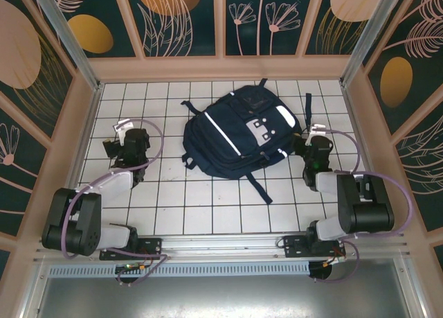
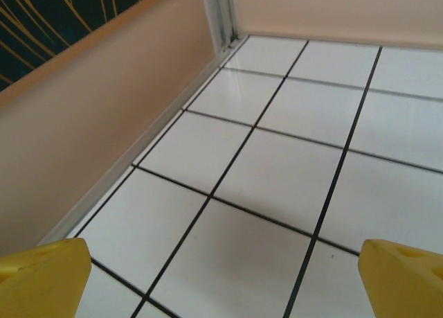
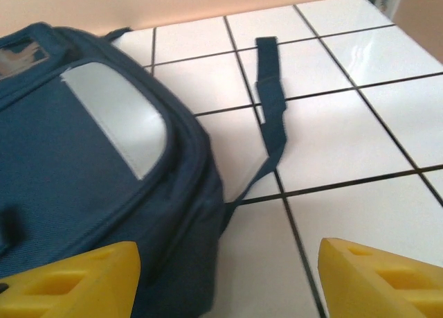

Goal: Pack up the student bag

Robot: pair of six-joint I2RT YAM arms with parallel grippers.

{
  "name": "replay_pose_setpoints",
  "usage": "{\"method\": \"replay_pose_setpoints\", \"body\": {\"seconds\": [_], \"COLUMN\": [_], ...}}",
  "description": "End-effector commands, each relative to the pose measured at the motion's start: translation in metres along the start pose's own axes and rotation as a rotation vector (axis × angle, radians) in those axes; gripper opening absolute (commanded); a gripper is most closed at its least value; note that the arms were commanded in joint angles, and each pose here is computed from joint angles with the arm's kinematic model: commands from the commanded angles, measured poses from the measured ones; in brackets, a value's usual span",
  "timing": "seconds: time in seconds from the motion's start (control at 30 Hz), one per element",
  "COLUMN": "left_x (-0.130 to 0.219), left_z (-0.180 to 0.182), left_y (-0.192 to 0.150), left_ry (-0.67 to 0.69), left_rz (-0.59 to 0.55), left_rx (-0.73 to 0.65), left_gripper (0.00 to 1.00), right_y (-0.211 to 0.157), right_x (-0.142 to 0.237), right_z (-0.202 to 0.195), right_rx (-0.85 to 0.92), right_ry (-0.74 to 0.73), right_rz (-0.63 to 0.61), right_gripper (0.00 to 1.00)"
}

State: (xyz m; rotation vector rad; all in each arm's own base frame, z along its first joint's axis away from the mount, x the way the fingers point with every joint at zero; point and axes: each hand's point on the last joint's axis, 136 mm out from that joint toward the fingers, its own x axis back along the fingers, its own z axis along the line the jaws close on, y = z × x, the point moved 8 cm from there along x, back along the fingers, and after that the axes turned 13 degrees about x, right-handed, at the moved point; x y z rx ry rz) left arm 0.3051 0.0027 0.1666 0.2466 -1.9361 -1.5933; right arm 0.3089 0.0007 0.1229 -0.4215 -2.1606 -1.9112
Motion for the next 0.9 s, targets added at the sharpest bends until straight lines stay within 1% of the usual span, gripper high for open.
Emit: {"method": "replay_pose_setpoints", "body": {"seconds": [0.0, 0.03, 0.1, 0.13, 0.17, 0.23, 0.27, 0.3, 0.4, 0.53, 0.87], "left_x": [-0.002, -0.004, -0.007, -0.007, -0.01, -0.014, -0.011, -0.011, -0.005, -0.012, -0.014], "left_z": [-0.002, 0.001, 0.007, 0.011, 0.015, 0.027, 0.031, 0.029, 0.026, 0.02, 0.019], "left_y": [0.015, 0.013, 0.011, 0.011, 0.006, -0.003, -0.006, -0.008, -0.01, -0.01, -0.01], "left_ry": [-0.077, -0.078, -0.081, -0.087, -0.113, -0.129, -0.139, -0.164, -0.235, -0.238, -0.237], "left_rz": [-0.139, -0.148, -0.175, -0.202, -0.188, -0.191, -0.224, -0.193, -0.206, -0.178, -0.171], "left_rx": [0.097, 0.124, 0.136, 0.152, 0.168, 0.22, 0.228, 0.212, 0.19, 0.169, 0.164], "left_gripper": [0.99, 0.98, 0.99, 0.98, 0.99, 0.99, 0.98, 0.99, 0.99, 0.99, 0.99], "right_y": [0.013, 0.014, 0.012, 0.011, 0.011, 0.012, 0.011, 0.011, 0.012, 0.011, 0.012], "right_x": [0.007, 0.008, 0.01, 0.01, 0.01, 0.009, 0.01, 0.01, 0.01, 0.01, 0.009], "right_z": [-0.016, -0.018, -0.019, -0.019, -0.019, -0.019, -0.019, -0.019, -0.019, -0.019, -0.018], "right_rx": [-0.032, -0.043, -0.048, -0.048, -0.048, -0.048, -0.048, -0.047, -0.047, -0.046, -0.042], "right_ry": [-0.062, -0.067, -0.06, -0.057, -0.058, -0.057, -0.057, -0.057, -0.058, -0.057, -0.055], "right_rz": [-0.171, -0.186, -0.193, -0.189, -0.19, -0.19, -0.19, -0.19, -0.191, -0.189, -0.191], "right_gripper": [0.69, 0.69, 0.7, 0.87, 0.99, 0.99, 0.99, 0.99, 0.99, 0.99, 0.99]}}
